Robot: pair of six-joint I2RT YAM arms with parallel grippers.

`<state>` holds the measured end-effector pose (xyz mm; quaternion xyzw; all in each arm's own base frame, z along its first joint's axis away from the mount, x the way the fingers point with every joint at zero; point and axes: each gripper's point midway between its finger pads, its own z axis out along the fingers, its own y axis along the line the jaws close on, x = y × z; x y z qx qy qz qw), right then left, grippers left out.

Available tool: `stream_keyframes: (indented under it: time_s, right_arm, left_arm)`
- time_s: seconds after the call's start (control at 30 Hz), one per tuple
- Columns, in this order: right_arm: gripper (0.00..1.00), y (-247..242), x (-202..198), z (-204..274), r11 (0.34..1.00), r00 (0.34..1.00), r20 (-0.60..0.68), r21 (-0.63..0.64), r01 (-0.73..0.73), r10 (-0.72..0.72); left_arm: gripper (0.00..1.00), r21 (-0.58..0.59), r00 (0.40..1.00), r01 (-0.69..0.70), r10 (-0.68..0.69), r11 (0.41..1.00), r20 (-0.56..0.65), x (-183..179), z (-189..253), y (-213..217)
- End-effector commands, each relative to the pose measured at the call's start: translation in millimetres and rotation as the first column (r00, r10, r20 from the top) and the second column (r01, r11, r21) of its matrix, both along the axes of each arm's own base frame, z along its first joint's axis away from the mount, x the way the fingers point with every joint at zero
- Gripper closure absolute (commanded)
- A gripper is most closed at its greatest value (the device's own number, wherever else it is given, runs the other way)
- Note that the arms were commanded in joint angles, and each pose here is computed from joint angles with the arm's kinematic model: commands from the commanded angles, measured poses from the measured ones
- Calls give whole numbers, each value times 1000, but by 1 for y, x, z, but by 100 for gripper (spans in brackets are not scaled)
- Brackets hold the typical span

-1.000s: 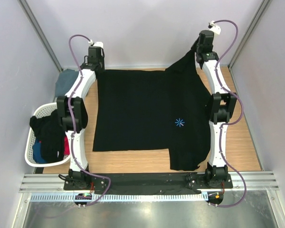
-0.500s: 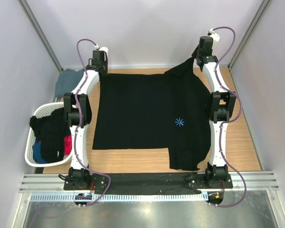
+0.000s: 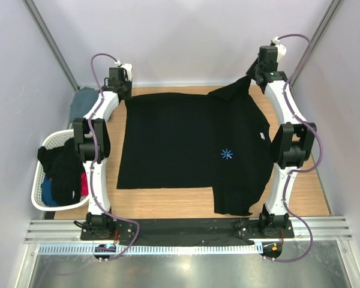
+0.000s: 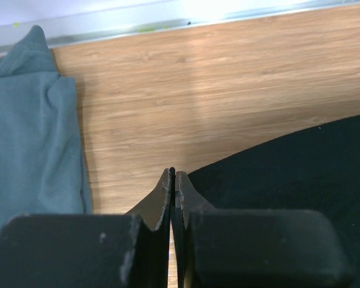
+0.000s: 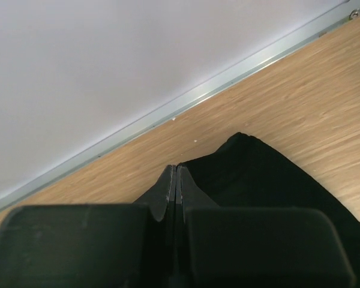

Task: Fold and stack the t-shirts
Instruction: Fold the tshirt

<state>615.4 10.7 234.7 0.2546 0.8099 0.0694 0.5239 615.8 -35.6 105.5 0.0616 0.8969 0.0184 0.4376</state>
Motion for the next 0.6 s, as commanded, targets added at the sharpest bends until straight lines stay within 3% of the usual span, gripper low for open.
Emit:
stream_keyframes:
  time_s: [0.0, 0.17, 0.57]
  right_arm:
    - [99, -2, -19, 62, 999, 991, 131, 28, 21, -25]
    - [99, 0, -37, 54, 999, 995, 95, 51, 21, -26]
    - [99, -14, -89, 36, 997, 997, 12, 0, 72, -72]
  left_arm:
    - [100, -28, 989, 59, -55, 998, 137, 8, 59, -1]
    - [100, -40, 988, 82, -76, 996, 134, 0, 58, -5]
    - [100, 109, 985, 123, -134, 986, 106, -31, 48, 9]
